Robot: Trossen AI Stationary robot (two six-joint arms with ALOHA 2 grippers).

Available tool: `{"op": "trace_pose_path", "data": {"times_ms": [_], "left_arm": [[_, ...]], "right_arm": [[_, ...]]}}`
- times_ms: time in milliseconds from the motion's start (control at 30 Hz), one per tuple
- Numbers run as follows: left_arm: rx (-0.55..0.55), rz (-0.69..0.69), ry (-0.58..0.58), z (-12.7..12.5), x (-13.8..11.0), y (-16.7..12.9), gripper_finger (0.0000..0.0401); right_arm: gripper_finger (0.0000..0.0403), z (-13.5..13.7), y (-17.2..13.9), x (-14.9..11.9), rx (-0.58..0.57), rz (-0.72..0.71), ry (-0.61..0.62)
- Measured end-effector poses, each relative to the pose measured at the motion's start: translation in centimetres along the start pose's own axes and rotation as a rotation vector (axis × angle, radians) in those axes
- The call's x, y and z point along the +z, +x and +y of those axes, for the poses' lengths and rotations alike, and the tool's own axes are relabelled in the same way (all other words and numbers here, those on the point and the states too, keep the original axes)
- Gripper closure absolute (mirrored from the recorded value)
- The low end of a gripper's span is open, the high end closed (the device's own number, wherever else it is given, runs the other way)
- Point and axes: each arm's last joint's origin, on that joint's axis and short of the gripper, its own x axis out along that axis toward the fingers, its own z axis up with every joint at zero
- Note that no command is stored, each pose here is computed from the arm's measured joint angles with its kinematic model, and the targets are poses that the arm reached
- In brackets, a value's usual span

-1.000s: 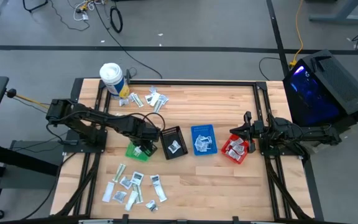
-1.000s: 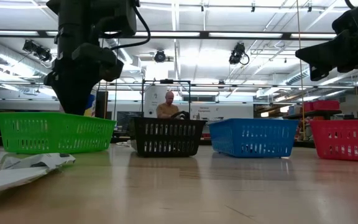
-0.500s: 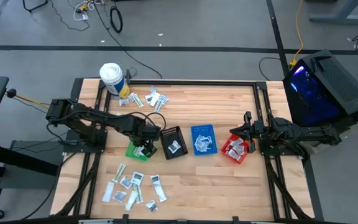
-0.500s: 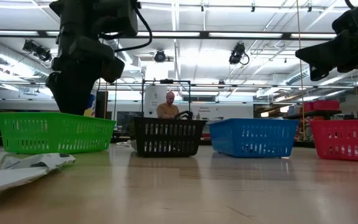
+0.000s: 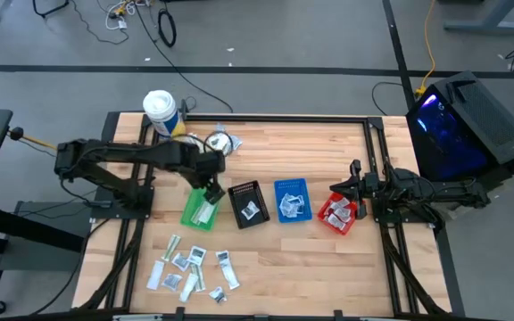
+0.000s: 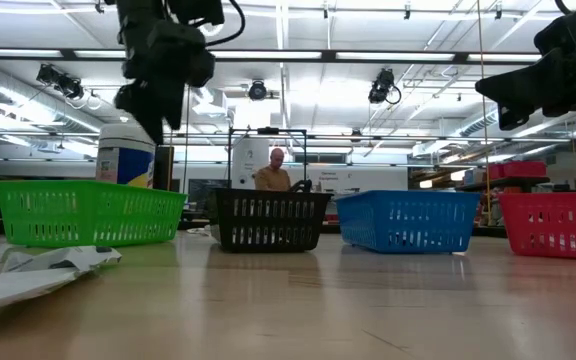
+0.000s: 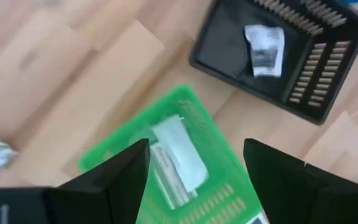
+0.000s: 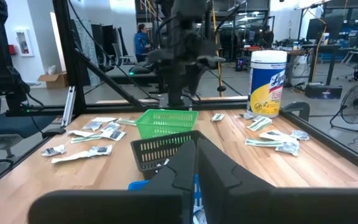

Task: Pick & Place First Aid Supplies
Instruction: Put the bandage into the green basket

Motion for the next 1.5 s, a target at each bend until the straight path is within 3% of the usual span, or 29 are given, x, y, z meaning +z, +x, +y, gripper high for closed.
{"op": "trace_pose_path", "data": {"times_ms": [300, 567, 967, 1500], "left_arm": [[0.003, -0.130, 0.116, 2.7, 3.7, -3.2, 0.0135], [0.039, -0.207, 0.033, 5.2, 6.2, -4.7, 0.0135], [0.117, -0.093, -0.104, 7.2, 10.6, -2.7, 0.0135], [0.193, 0.100, -0.180, 10.1, 13.2, 5.2, 0.0135]], "right_arm": [[0.0380, 0.0, 0.0, 0.0, 0.000, 0.000, 0.000], [0.0380, 0.0, 0.0, 0.0, 0.001, 0.000, 0.000], [0.0380, 0.0, 0.0, 0.0, 0.000, 0.000, 0.000], [0.0380, 0.0, 0.0, 0.0, 0.000, 0.000, 0.000]]}}
